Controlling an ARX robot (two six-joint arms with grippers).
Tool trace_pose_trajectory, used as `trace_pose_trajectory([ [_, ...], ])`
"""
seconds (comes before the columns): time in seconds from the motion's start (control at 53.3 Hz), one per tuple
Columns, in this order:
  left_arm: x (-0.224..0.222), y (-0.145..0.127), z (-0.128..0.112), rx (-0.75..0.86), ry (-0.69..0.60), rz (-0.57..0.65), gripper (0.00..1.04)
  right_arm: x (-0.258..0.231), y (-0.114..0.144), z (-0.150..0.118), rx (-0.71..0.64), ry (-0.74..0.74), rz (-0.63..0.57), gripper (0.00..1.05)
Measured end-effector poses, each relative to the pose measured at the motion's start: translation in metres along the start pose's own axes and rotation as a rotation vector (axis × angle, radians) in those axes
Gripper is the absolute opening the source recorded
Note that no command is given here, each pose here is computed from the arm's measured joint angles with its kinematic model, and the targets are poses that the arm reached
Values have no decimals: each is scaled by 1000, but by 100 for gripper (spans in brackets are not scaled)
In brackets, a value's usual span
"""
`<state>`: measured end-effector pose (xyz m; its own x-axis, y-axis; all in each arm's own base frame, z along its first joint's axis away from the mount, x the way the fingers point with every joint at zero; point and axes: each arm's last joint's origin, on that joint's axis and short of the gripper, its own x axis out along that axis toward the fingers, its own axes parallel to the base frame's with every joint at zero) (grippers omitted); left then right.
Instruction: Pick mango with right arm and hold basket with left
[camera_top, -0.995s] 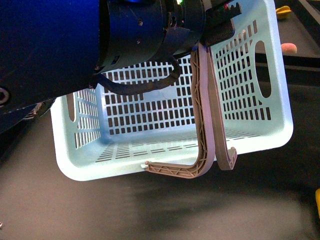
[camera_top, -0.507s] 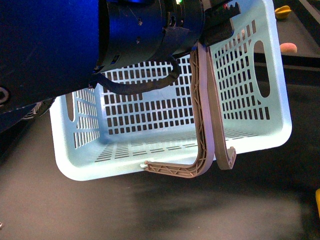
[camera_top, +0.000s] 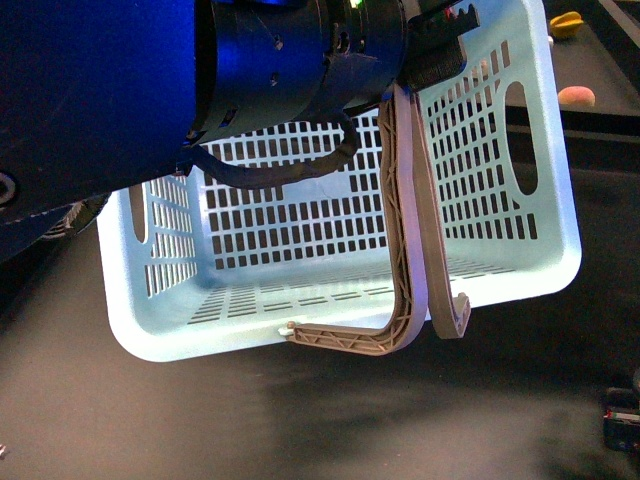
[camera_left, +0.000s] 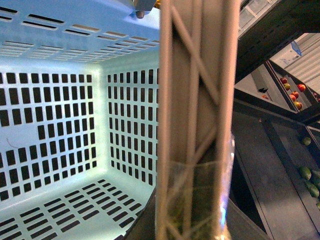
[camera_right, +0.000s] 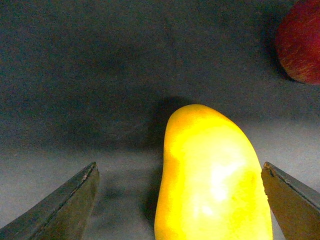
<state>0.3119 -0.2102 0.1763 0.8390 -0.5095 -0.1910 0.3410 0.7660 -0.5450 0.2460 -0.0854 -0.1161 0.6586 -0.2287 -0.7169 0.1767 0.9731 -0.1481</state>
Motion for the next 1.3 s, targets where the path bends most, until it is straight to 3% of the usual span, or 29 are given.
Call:
trace_pose_trajectory([
  [1.051,0,0,0,0,0,0,6,29,-19,-24,69,81,-52,96],
  [1.295,0,0,0,0,0,0,6,28,-22,-25,63,87,-55,63],
])
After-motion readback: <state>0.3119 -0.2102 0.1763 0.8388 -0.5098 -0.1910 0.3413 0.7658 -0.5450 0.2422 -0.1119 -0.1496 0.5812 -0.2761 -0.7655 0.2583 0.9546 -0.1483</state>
